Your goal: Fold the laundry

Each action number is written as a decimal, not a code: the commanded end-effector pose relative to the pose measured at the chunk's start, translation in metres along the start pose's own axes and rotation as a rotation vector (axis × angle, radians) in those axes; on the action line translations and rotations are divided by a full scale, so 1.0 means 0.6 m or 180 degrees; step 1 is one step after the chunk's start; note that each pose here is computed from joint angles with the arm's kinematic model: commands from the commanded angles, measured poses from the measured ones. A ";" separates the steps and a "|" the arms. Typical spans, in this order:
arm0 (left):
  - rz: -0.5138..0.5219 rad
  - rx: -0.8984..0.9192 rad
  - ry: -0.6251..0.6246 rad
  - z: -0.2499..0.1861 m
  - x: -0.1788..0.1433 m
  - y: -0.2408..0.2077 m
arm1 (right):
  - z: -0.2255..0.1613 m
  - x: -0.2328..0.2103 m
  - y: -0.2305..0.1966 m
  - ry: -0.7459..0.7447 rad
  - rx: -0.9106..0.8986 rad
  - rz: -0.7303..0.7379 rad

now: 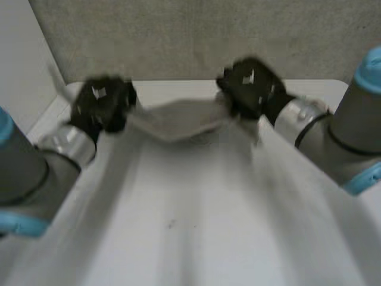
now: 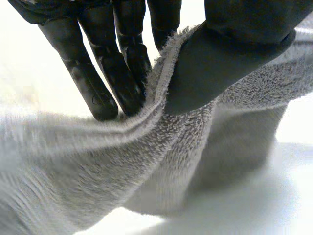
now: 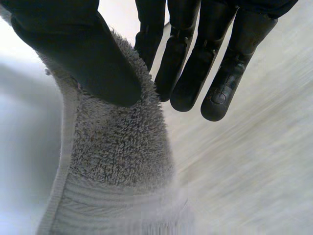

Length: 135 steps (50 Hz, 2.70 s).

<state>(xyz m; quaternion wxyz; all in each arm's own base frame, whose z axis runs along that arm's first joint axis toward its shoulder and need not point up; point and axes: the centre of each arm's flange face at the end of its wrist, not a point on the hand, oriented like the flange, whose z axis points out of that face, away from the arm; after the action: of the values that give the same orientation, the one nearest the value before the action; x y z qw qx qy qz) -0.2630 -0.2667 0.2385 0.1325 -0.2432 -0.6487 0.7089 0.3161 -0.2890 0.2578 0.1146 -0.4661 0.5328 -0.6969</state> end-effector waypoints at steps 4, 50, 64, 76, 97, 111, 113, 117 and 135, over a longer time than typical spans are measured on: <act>0.0312 -0.0800 0.0224 -0.051 0.032 0.120 | -0.040 -0.067 0.086 -0.0618 -0.1106 0.0603; -0.0705 -0.1271 0.0020 -0.083 0.016 0.125 | -0.141 -0.066 0.131 -0.0048 -0.1262 0.1586; -0.1004 -0.1175 0.0027 -0.047 0.026 0.144 | -0.153 -0.086 0.149 -0.0015 -0.1269 0.1600; -0.0830 -0.0945 0.0018 -0.019 0.020 0.139 | -0.154 -0.094 0.158 0.0055 -0.1307 0.1575; -0.0370 -0.0381 0.0207 -0.053 0.033 -0.023 | -0.104 -0.155 0.138 0.0085 -0.1088 0.2262; -0.0380 -0.0245 0.0175 -0.058 0.028 -0.047 | -0.065 -0.174 0.171 0.0385 -0.1000 0.2352; -0.0381 -0.0215 0.0176 -0.060 0.028 -0.052 | -0.058 -0.176 0.170 0.0388 -0.0947 0.2340; -0.0382 -0.0155 0.0150 -0.066 0.024 -0.062 | -0.034 -0.174 0.176 0.0482 -0.0859 0.2284; -0.0386 -0.0227 -0.0226 -0.069 -0.030 -0.047 | -0.023 -0.056 0.230 0.1191 -0.1066 0.1462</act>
<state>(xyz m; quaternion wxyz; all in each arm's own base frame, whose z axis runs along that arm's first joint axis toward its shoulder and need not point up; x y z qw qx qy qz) -0.2361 -0.2336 0.2700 0.1508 -0.1914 -0.6866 0.6850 0.2968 -0.2956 0.1272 0.1391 -0.1932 0.7418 -0.6269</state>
